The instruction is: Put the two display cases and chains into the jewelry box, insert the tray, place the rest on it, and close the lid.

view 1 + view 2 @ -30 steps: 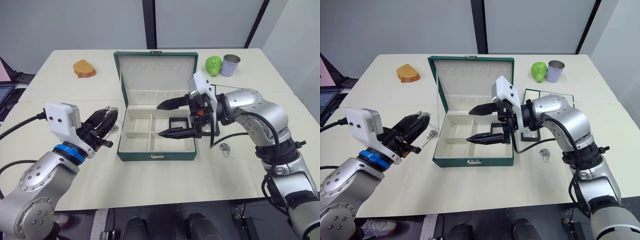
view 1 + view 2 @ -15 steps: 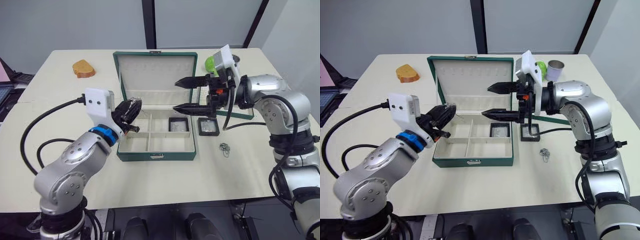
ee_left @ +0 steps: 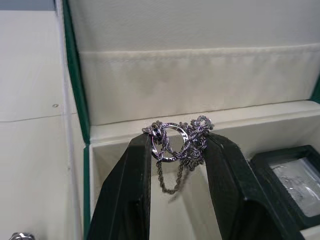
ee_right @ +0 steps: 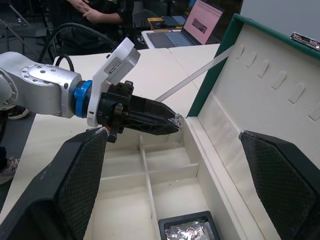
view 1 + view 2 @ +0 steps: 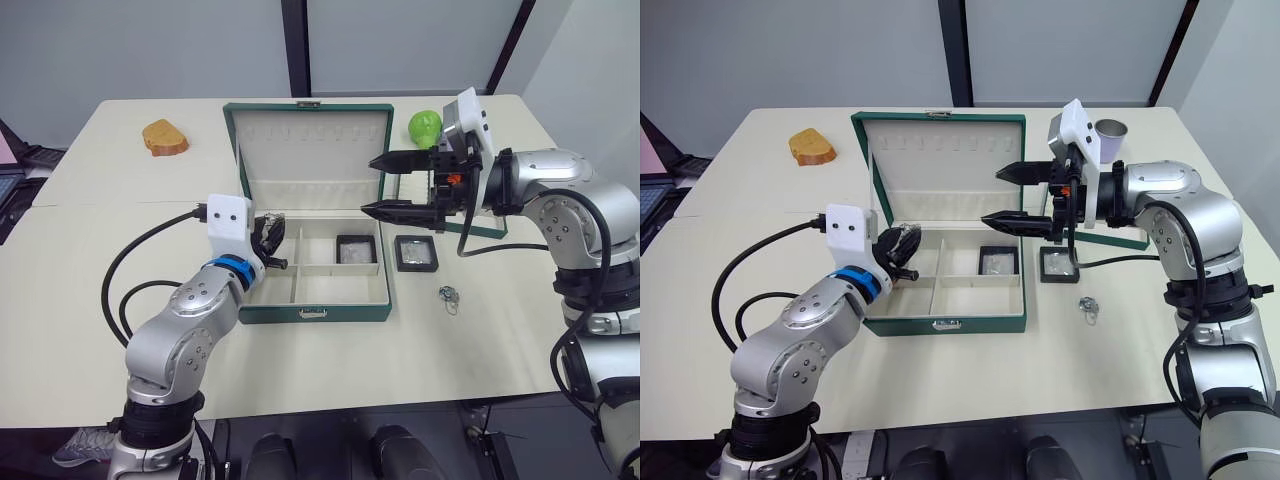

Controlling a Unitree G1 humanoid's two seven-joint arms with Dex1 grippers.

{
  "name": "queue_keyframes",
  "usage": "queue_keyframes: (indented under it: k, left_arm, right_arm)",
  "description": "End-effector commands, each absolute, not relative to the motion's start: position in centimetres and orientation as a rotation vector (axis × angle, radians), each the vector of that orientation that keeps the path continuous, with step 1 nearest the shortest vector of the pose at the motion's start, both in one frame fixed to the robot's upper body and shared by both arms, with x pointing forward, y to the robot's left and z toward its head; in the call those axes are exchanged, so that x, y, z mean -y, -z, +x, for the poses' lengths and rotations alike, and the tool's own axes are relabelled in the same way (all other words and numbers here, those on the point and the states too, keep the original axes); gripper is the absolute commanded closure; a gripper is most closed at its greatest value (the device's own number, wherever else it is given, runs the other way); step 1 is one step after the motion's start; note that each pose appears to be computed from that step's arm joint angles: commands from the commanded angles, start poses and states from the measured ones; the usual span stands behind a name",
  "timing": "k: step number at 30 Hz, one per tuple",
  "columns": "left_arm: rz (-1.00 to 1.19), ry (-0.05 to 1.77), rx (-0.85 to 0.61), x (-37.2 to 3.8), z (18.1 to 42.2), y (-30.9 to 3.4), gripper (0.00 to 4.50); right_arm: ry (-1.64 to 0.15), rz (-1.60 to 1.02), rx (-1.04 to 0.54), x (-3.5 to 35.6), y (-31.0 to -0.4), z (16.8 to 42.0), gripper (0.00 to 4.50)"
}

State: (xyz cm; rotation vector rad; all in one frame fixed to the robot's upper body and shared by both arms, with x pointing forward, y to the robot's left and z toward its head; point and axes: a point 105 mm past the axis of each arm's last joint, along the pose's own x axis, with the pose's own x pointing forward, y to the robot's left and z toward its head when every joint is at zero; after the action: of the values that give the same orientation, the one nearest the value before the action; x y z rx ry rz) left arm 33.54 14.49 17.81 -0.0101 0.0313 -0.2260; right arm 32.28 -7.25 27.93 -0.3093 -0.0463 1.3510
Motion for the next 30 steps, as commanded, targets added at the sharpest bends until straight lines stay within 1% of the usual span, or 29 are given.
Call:
queue_keyframes:
  k: [1,17,19,21,27,28,30]
  left_arm:
    - [0.001,0.217,-0.002,-14.6,33.7,-18.0,3.32]
    - [-0.011,0.23,-0.014,-13.9,33.9,-17.2,3.32]
    - [-0.007,0.235,-0.006,-13.8,33.9,-17.5,2.59]
    - [0.004,0.251,0.0,-13.6,33.9,-17.6,2.06]
    - [-0.026,0.315,0.021,-12.5,33.4,-18.3,0.16]
    - [-0.033,0.331,0.024,-12.3,33.2,-18.4,0.06]
    - [-0.045,0.363,0.03,-11.9,33.0,-18.6,0.06]
  right_arm:
    - [-1.35,-0.326,0.102,7.6,-29.1,31.6,0.0]
    - [-1.339,-0.334,0.094,7.8,-28.9,31.9,0.0]
    - [-1.337,-0.334,0.095,7.8,-28.9,32.0,0.0]
    - [-1.334,-0.334,0.096,7.9,-28.9,32.1,0.0]
    - [-1.328,-0.337,0.104,8.0,-29.0,32.3,0.0]
    - [-1.328,-0.337,0.105,8.0,-29.0,32.3,0.0]
    - [-1.329,-0.337,0.105,8.0,-29.0,32.3,0.0]
